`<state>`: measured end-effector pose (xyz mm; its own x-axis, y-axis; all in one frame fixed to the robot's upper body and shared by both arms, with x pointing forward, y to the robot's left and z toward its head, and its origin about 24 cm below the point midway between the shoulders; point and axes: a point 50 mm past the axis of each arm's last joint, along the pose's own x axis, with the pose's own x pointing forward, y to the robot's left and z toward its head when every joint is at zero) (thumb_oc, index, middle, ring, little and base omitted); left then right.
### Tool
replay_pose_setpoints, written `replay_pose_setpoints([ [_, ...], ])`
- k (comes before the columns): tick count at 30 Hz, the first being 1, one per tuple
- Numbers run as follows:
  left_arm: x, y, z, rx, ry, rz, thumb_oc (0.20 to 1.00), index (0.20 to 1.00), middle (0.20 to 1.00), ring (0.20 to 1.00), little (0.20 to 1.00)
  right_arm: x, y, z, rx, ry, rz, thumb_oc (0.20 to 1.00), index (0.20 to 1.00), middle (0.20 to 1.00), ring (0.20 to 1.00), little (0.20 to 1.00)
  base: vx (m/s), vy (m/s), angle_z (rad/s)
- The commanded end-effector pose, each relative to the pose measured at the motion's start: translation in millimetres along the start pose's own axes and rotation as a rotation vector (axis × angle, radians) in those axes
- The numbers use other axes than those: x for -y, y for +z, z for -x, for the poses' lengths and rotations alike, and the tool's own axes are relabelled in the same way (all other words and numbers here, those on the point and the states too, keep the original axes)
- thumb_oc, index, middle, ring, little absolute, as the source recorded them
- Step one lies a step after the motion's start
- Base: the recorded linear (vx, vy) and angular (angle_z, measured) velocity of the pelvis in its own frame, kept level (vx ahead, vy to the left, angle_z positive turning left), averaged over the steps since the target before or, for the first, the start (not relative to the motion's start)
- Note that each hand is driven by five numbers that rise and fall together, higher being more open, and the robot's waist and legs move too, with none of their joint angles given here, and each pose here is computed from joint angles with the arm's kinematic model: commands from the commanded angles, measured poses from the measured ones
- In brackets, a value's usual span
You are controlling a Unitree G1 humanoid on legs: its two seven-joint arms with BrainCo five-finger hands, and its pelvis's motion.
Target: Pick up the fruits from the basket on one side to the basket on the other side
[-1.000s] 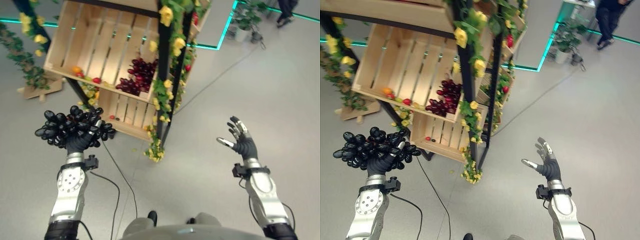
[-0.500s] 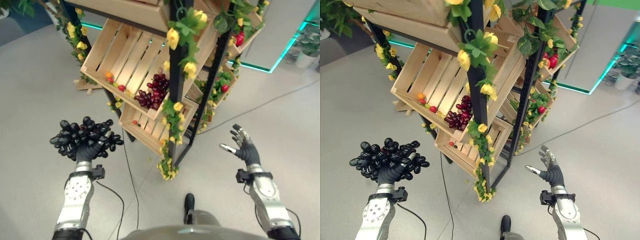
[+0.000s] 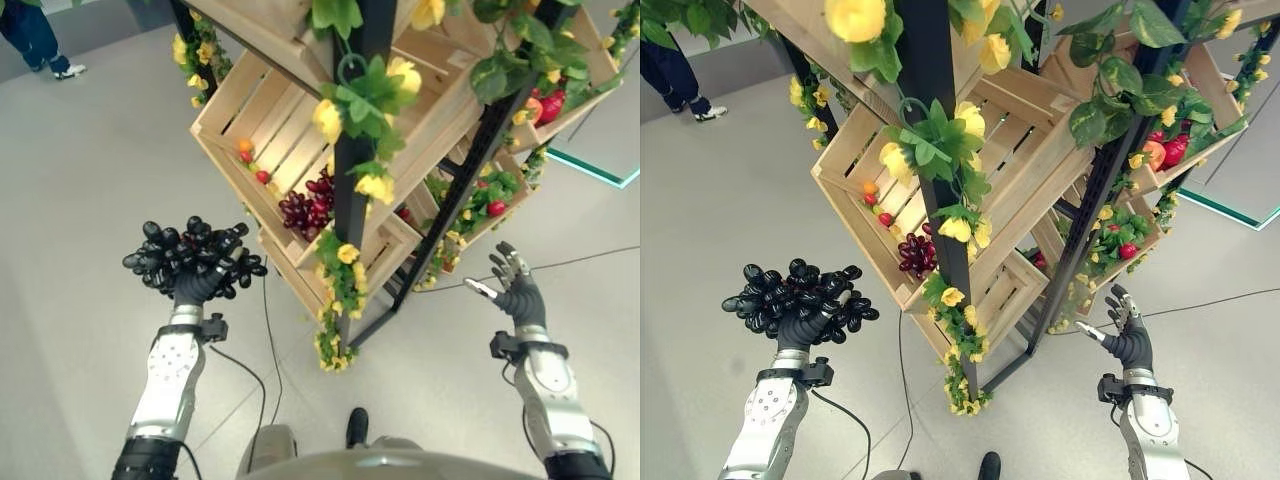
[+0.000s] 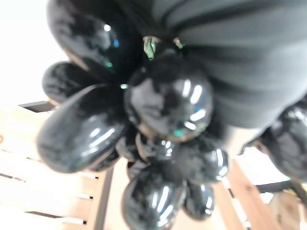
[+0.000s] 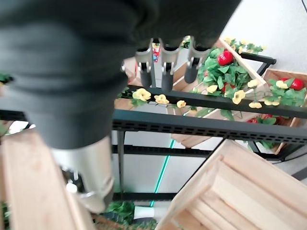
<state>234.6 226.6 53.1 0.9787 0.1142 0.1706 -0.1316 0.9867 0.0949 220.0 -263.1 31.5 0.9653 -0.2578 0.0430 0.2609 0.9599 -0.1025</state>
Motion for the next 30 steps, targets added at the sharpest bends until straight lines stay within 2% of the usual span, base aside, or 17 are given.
replay_pose_setpoints([
  [1, -17.7, 39.4, -12.5, 0.199, 0.048, -0.032, 0.200, 0.200, 0.200, 0.200, 0.200, 8.2, 33.1, -14.0, 0.173, -0.009, 0.023, 1.000, 1.000, 1.000, 1.000, 1.000, 0.15, 0.197, -0.35],
  [8, -22.3, 44.8, -13.7, 0.221, 0.045, -0.067, 0.200, 0.200, 0.200, 0.200, 0.200, -0.5, 32.3, -15.2, 0.171, 0.014, 0.015, 1.000, 1.000, 1.000, 1.000, 1.000, 0.14, 0.247, -0.63],
  [10, -27.7, 54.6, -18.2, 0.259, 0.049, -0.118, 0.200, 0.200, 0.200, 0.200, 0.200, -8.4, 28.8, -14.2, 0.160, 0.021, -0.026, 1.000, 1.000, 1.000, 1.000, 1.000, 0.19, 0.306, -0.33],
  [17, -27.7, 59.8, -23.3, 0.282, 0.062, -0.121, 0.200, 0.200, 0.200, 0.200, 0.200, -31.7, 33.4, -21.3, 0.175, 0.083, -0.039, 1.000, 1.000, 1.000, 1.000, 1.000, 0.06, 0.210, -0.35],
  [30, -15.7, 71.6, -15.8, 0.332, -0.004, -0.111, 0.200, 0.200, 0.200, 0.200, 0.200, -13.4, 14.9, -12.2, 0.091, 0.016, 0.006, 1.000, 1.000, 1.000, 1.000, 1.000, 0.04, 0.022, -0.12],
])
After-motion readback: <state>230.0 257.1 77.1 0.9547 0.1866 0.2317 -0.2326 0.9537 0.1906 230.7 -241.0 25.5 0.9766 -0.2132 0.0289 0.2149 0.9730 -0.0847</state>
